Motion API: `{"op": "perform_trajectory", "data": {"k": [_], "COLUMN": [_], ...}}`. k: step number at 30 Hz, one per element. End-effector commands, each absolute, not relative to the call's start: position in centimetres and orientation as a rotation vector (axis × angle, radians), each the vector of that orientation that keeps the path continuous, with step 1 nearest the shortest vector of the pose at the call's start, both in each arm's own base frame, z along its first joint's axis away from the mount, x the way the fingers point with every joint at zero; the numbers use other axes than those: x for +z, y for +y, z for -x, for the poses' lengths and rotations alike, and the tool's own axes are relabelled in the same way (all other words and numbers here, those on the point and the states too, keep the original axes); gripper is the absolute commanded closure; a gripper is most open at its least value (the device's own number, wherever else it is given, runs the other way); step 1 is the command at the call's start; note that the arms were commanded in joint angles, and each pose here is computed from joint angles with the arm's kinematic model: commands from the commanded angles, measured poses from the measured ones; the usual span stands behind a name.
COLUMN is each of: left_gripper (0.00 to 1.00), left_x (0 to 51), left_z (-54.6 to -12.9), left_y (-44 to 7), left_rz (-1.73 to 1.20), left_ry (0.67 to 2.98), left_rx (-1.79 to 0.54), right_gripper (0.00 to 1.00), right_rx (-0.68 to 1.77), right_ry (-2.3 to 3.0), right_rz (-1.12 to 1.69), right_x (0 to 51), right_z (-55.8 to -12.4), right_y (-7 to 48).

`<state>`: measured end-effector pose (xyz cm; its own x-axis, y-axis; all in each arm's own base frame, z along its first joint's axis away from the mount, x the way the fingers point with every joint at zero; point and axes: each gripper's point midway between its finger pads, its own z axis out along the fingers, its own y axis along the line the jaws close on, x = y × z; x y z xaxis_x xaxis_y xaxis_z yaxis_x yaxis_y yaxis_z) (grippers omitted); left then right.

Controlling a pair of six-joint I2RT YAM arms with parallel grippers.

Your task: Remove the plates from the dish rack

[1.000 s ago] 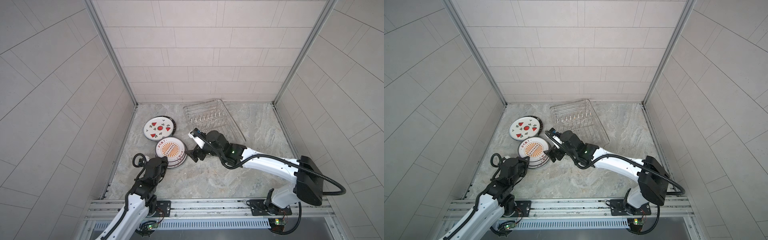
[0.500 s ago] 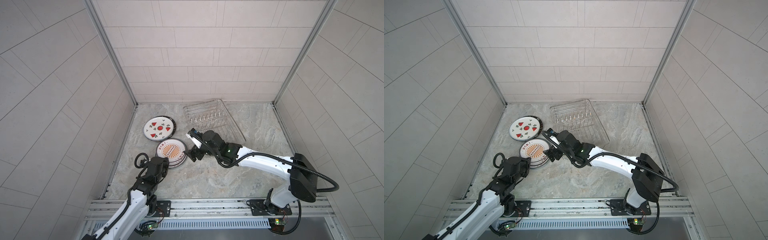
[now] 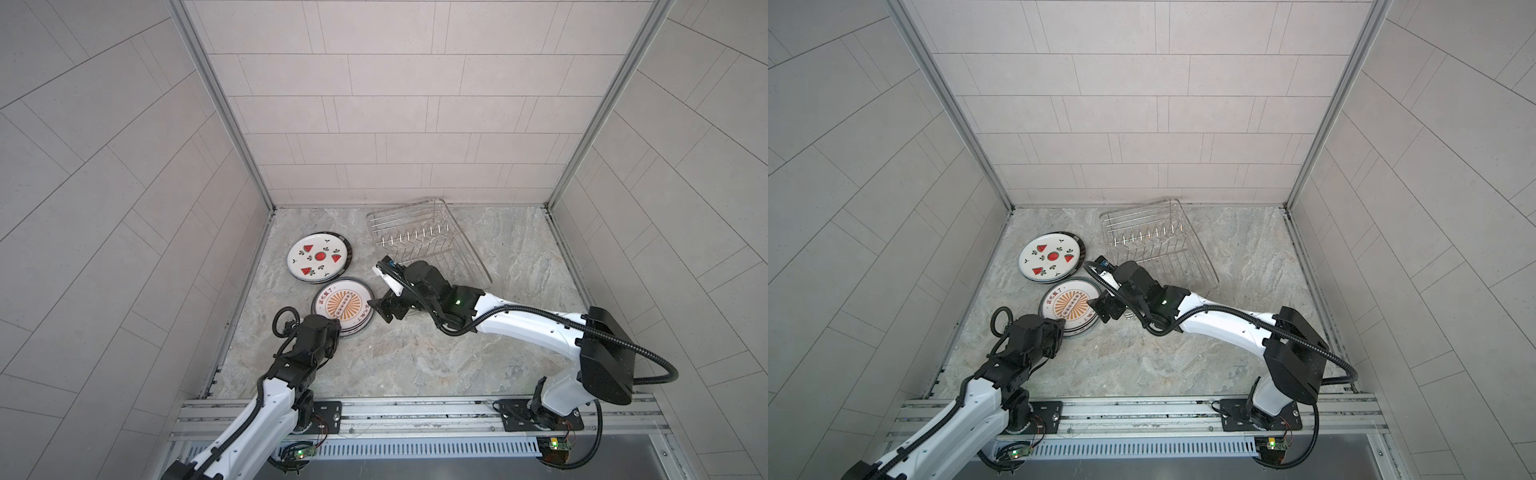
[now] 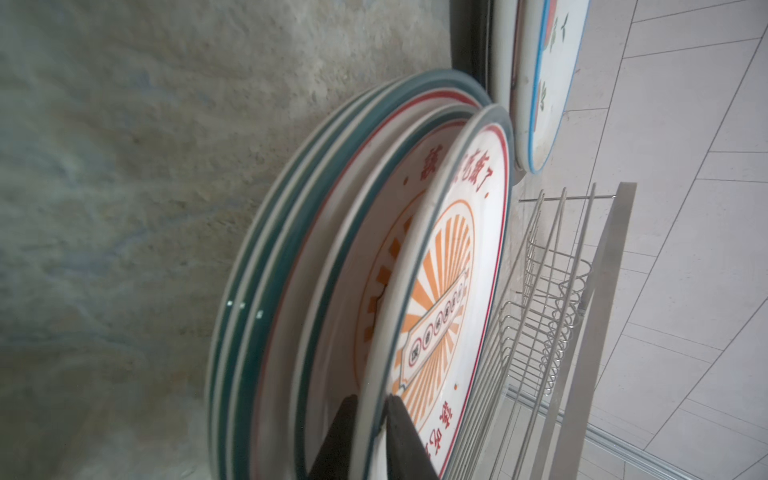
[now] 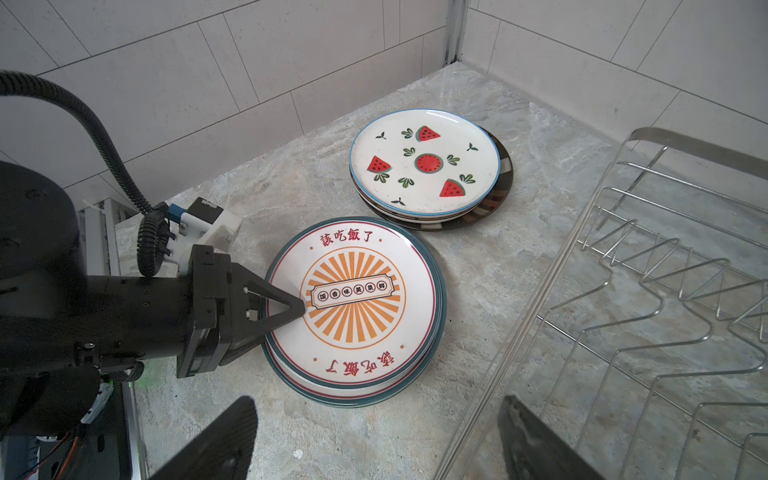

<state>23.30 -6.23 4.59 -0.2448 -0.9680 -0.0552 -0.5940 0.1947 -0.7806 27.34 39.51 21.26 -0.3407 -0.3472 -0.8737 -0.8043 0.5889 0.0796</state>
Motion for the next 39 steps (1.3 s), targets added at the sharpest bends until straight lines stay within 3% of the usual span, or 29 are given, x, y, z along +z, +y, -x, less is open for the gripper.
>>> {"op": "perform_trajectory", "data": {"k": [1, 3, 7, 19, 26, 29, 39], "left_gripper": [0.8, 0.76, 0.58, 0.49, 0.48, 0.58, 0.68], "left_x": [4.5, 4.5, 4.5, 4.8, 5.3, 5.3, 5.5], "left_z": [-23.2, -23.0, -22.9, -21.8, -21.4, -21.4, -21.1], "left_y": [-6.2, -6.0, -5.7, -4.8, -4.3, -4.0, -3.9], "left_rz": [1.474, 1.479, 1.481, 1.486, 1.485, 1.472, 1.459], "left_ry": [1.908, 1.902, 1.883, 1.893, 1.877, 1.873, 1.884], "left_rx": [-0.888, -0.876, -0.878, -0.818, -0.798, -0.782, -0.768], "right_gripper": [0.08, 0.08, 0.08, 0.08, 0.08, 0.08, 0.08], "right_rx": [0.639, 0.635, 0.628, 0.615, 0.616, 0.612, 0.61], "right_ry": [1.898, 1.899, 1.899, 1.896, 1.892, 1.891, 1.894], "right_rz": [0.917, 0.917, 0.915, 0.903, 0.896, 0.896, 0.89], "right_x": [22.2, 22.1, 22.2, 22.5, 22.6, 22.6, 22.3], "right_z": [-27.1, -27.1, -27.1, -27.2, -27.0, -27.0, -27.1], "right_y": [39.2, 39.1, 39.0, 38.6, 38.3, 38.2, 38.2]}}
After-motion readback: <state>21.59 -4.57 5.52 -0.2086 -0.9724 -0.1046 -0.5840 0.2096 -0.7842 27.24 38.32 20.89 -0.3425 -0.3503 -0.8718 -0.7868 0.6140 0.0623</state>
